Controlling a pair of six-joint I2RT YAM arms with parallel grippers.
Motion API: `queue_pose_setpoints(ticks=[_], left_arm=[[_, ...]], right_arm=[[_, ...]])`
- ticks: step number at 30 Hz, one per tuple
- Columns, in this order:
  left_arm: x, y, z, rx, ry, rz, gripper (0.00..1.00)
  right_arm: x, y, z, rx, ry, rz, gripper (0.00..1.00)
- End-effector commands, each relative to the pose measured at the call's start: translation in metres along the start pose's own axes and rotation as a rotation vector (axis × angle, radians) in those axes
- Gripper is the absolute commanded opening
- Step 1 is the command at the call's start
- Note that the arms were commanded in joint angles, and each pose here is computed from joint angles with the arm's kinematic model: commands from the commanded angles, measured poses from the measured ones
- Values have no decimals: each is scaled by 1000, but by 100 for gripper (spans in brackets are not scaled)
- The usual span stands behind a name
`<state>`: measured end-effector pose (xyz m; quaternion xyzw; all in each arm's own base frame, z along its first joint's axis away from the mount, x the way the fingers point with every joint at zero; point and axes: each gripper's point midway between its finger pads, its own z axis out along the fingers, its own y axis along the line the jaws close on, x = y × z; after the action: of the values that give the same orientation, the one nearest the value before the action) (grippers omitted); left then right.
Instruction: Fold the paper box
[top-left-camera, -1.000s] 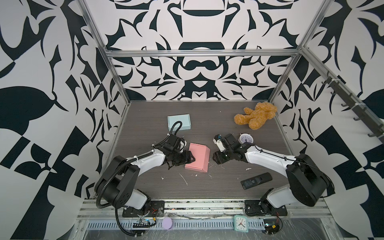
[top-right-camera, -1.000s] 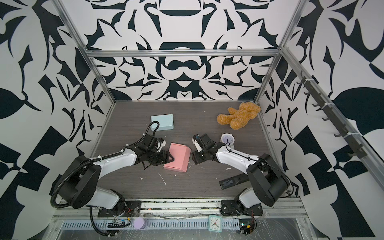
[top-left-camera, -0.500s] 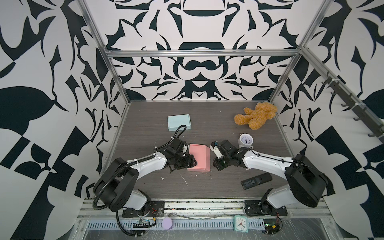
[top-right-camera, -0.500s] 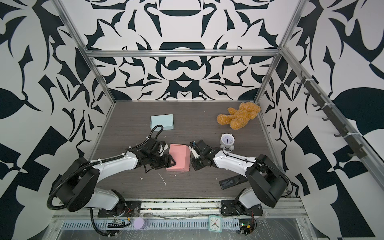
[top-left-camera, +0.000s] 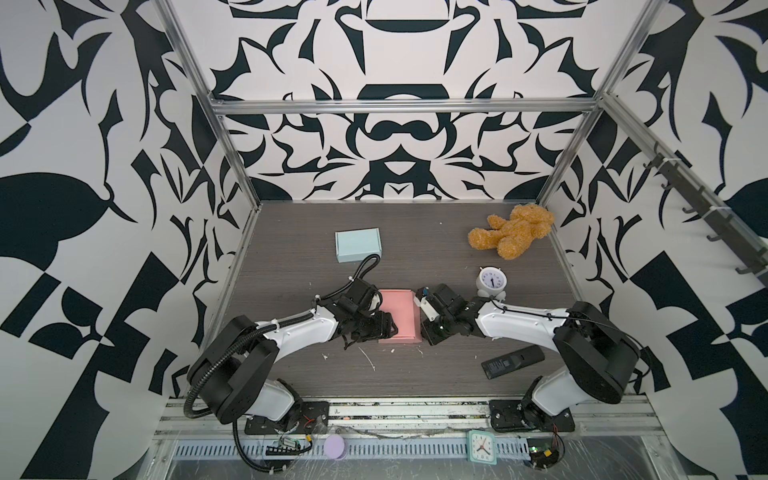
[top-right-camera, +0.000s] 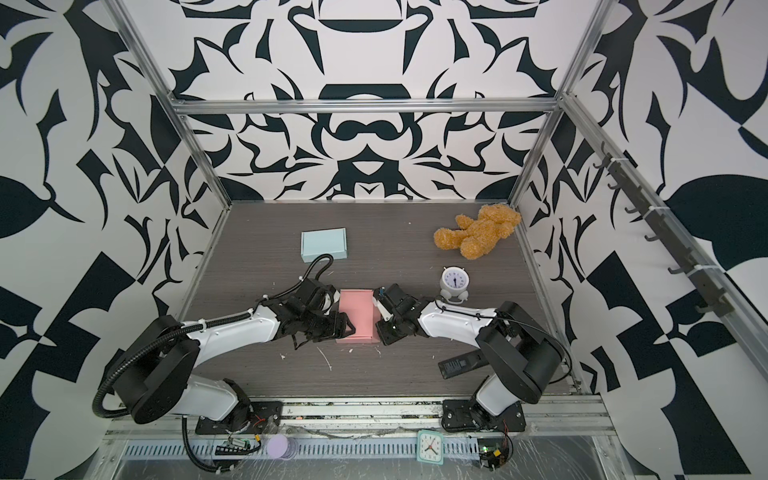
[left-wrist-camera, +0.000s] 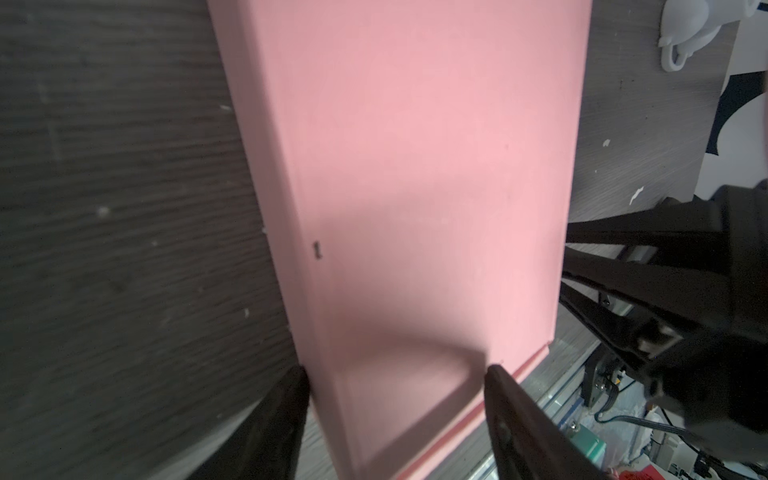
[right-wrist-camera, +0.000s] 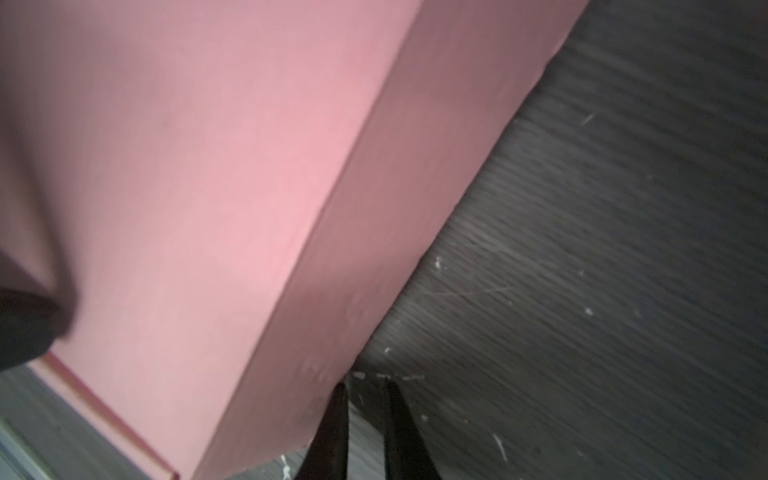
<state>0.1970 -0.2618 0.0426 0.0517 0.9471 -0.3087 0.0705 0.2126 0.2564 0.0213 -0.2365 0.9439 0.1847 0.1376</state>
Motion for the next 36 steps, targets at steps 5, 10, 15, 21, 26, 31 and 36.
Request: queue_pose_setpoints(ticks=[5,10,15,21,26,31,36], left_arm=[[8,-14,14,55,10,-10,69],[8,-22,14,96,3,-18,68],[10,-27,14,112,3,-20,68],[15,-21,12,92,-2,-29,68],[19,-7,9,48,-5,-39,71],[22,14,5,19,-7,-66,75],[22,19,-5,15,-28,-65,79]], right_arm=[[-24,26,-3,-71,-66,-21,18],[-27,47,-1,-129,-74,-30,18],[-29,58,1,-171,-83,-28,18],[-20,51,1,-145,-72,-20,19],[-2,31,2,-77,-43,-23,21],[5,5,-1,-42,-36,20,23],[2,-11,-7,-22,-39,38,24]])
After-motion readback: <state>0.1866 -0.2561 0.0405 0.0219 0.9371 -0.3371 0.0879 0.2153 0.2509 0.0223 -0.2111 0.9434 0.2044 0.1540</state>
